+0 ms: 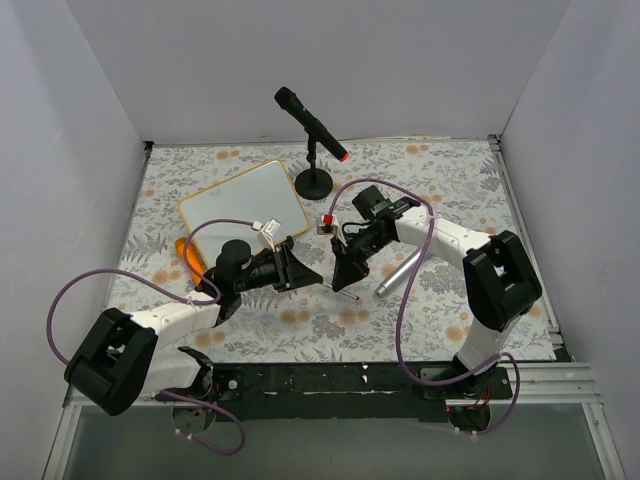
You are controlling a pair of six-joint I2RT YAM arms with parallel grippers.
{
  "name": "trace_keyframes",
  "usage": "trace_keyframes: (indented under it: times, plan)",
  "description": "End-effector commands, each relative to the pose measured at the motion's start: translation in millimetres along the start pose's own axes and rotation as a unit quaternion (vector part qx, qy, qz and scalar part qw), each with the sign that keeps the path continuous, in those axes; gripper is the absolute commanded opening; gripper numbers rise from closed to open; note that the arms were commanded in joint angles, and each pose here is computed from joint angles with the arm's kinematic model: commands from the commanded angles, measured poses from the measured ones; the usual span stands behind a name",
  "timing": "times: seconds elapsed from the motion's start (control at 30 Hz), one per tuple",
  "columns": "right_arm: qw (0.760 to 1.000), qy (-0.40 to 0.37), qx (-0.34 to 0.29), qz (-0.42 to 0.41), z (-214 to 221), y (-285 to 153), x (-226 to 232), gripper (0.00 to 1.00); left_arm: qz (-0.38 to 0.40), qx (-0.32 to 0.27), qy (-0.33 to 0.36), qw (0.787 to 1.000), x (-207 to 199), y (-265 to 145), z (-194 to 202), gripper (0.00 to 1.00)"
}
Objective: Write a sentence on the whiteboard
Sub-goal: Pass from the right arm to the left
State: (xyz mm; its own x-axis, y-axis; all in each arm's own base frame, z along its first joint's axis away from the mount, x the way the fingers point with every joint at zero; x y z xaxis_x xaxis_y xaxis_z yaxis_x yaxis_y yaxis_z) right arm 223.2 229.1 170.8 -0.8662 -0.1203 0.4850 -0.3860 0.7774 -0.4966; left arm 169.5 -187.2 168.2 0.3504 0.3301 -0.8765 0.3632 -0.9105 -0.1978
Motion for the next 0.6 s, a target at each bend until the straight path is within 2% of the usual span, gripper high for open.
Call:
trace_keyframes:
  times: [0.0,0.57]
  plan:
    - [1.000,-0.013,-0.008,-0.020,-9.4,0.3,3.1,0.05,0.014,-0.011,0.018,1.000,-11.0,2.6,-9.4,0.37]
    - [1.000,-0.014,-0.006,-0.022,-10.4,1.9,3.5,0.05,0.015,0.015,0.022,1.000,-7.7,2.3,-4.6,0.34]
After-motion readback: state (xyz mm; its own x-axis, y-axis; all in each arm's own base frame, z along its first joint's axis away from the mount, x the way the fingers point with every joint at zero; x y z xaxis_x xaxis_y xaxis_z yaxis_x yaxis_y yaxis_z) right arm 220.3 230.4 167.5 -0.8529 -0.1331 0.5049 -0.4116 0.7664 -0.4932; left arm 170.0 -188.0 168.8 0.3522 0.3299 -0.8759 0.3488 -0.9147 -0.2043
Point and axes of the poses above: each gripper's point midway between its finger pads, its own y axis out along the fingers, its own x axis along the line the jaws close on, z = x × y, the point moved 10 cm from there along -y, back along the fingers
